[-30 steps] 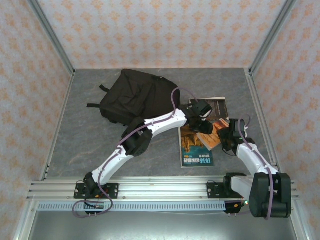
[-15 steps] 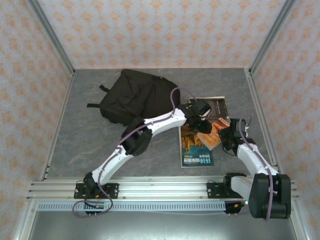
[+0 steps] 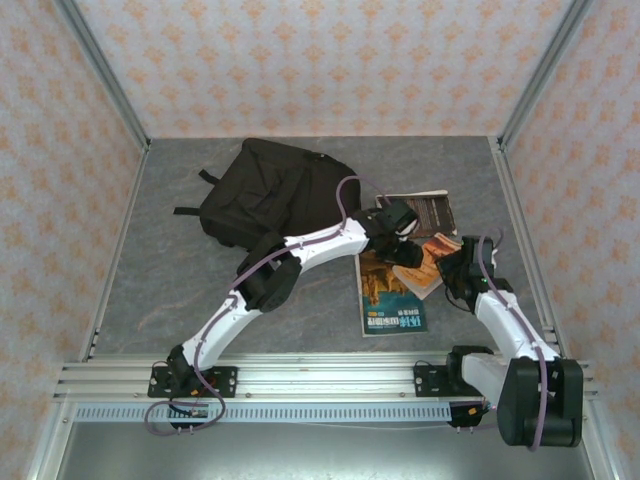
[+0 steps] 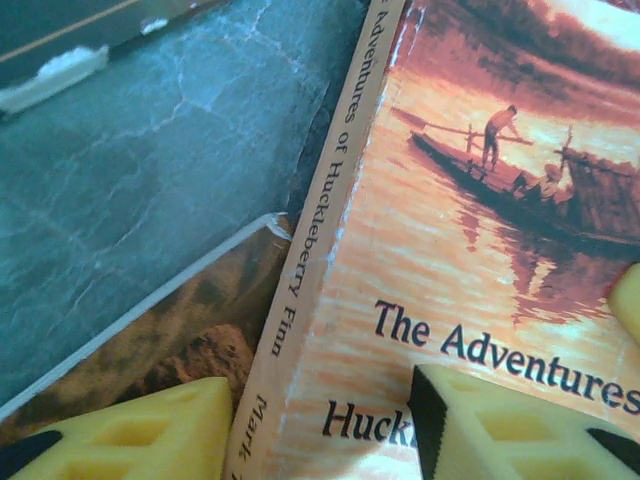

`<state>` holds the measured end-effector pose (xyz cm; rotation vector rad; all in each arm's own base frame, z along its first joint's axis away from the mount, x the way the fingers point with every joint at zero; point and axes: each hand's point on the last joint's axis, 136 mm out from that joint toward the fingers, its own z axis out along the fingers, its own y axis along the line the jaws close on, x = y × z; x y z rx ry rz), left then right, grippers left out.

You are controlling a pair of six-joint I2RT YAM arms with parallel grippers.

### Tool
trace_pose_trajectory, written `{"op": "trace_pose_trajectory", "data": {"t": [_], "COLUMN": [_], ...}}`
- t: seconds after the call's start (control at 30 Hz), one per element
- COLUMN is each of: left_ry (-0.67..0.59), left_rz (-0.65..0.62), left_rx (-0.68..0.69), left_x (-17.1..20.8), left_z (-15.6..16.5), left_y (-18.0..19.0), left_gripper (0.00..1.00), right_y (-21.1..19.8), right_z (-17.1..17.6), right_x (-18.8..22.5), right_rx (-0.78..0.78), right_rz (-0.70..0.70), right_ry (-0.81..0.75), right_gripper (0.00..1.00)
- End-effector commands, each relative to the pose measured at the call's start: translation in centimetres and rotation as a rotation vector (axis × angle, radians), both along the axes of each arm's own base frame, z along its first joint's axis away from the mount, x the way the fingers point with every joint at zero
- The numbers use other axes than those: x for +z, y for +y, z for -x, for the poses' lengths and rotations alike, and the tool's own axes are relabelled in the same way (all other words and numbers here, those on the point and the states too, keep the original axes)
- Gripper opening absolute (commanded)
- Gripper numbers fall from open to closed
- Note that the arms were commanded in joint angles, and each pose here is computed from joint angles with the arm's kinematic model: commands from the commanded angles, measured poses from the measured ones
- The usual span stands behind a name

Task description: Pack the student bag

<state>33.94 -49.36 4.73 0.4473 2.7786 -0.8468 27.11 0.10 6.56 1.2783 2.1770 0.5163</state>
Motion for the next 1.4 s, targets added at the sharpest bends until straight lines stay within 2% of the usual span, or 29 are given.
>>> {"op": "trace_pose_trajectory", "data": {"t": [0.0,0.17,0.37,0.57,0.93,1.1,1.37], "left_ry": [-0.026,-0.013,0.064,0.141,0.172,0.207,0.153], "left_rz": [-0.014,0.004,0.113,0.235,0.29,0.323,0.319], "left_rx": [0.051,0.16,0.249,0.269,0.281,0.292,0.287], "left_x": [3.0,4.0,3.9,4.6,4.6,4.2,5.4], "left_z": [-0.1,-1.3,-2.1,-2.3,-2.9,-3.1,-3.4], "left_y": [1.9,5.3,8.1,7.6,7.0,6.7,7.3], "left_gripper": [0.56,0.59,0.6,0.58,0.59,0.6,0.62], "right_y": [0.3,1.3,3.0,5.1,7.6,7.7,7.7], "right_z": [-1.2,-1.9,-2.8,-4.0,-4.6,-4.6,-4.7], "right_x": [2.6,4.4,6.8,8.8,8.9,8.1,7.1], "right_rx": [0.04,0.098,0.15,0.204,0.294,0.285,0.274], "right_rz": [0.021,-0.001,-0.091,-0.227,-0.383,-0.407,-0.422], "right_ry": [-0.074,-0.148,-0.261,-0.354,-0.422,-0.409,-0.383], "right_gripper": [0.0,0.0,0.0,0.0,0.0,0.0,0.0]}}
